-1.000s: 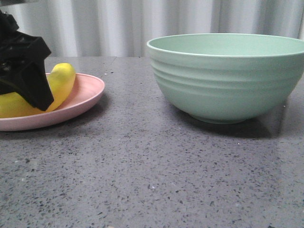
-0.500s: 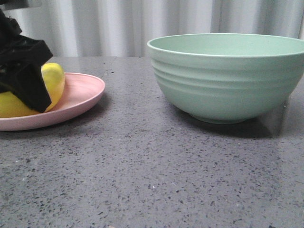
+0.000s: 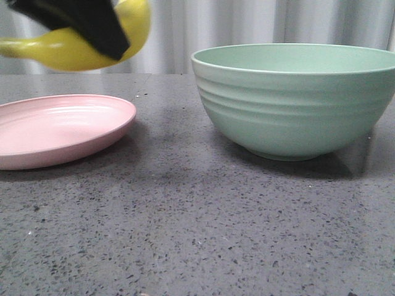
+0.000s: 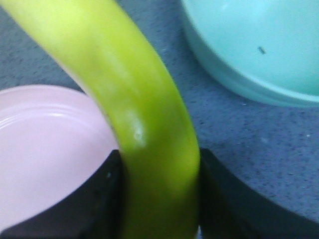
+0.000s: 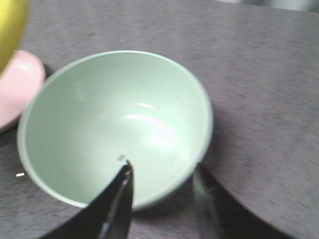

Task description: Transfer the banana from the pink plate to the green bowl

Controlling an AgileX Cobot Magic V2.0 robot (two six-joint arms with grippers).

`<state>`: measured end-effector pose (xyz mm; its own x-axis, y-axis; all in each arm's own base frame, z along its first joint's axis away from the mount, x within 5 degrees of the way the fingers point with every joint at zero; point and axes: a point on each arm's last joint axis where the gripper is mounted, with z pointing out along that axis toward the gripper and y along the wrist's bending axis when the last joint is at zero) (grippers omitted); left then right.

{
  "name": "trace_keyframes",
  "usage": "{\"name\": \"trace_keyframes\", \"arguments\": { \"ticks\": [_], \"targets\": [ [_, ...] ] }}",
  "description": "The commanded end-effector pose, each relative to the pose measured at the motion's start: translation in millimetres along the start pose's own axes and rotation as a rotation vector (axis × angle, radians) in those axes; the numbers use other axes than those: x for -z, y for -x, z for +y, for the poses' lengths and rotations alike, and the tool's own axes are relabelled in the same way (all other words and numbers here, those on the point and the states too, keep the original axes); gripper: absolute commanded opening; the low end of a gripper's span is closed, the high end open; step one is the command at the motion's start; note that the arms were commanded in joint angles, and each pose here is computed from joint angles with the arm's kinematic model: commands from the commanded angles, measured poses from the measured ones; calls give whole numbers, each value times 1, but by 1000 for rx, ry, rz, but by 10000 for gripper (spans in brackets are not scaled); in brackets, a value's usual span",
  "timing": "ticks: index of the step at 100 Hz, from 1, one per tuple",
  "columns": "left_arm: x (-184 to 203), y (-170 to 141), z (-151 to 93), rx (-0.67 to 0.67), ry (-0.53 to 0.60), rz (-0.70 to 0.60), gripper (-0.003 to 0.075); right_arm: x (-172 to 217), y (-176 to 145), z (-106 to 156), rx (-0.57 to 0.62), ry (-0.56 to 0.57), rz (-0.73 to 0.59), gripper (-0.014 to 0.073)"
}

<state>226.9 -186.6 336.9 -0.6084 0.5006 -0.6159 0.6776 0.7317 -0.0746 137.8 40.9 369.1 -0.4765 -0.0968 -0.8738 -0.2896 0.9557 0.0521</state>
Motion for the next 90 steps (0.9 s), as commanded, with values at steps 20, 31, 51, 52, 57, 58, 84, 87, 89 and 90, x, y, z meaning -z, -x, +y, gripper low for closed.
{"name": "trace_keyframes", "arguments": {
  "ticks": [20, 31, 51, 52, 57, 58, 84, 87, 89, 90],
  "targets": [
    [25, 14, -43, -102, -98, -111, -20, -37, 64, 35, -88, 226, -28, 375],
    [25, 14, -51, -122, -116, -117, -20, -54, 77, 46, -158, 295, -4, 376],
    [25, 13, -62, -110, -172, -115, -20, -86, 83, 62, -172, 346, 56, 402],
    [25, 13, -62, -110, -172, -115, -20, -86, 84, 63, -173, 349, 55, 405],
    [25, 12, -65, -117, -178, -114, -20, -92, 84, 67, -189, 362, 60, 423],
    [25, 12, -65, -115, -182, -116, -20, -95, 84, 68, -196, 366, 65, 428],
    [27, 13, -82, -138, -229, -153, -20, -110, 81, 73, -238, 382, 91, 447],
    [27, 13, -83, -138, -232, -153, -20, -110, 81, 73, -238, 382, 91, 447],
    [27, 13, -83, -139, -232, -153, -20, -110, 81, 73, -238, 382, 91, 447],
    [27, 13, -83, -139, -232, -153, -20, -110, 81, 73, -238, 382, 91, 447]
  ]
}}
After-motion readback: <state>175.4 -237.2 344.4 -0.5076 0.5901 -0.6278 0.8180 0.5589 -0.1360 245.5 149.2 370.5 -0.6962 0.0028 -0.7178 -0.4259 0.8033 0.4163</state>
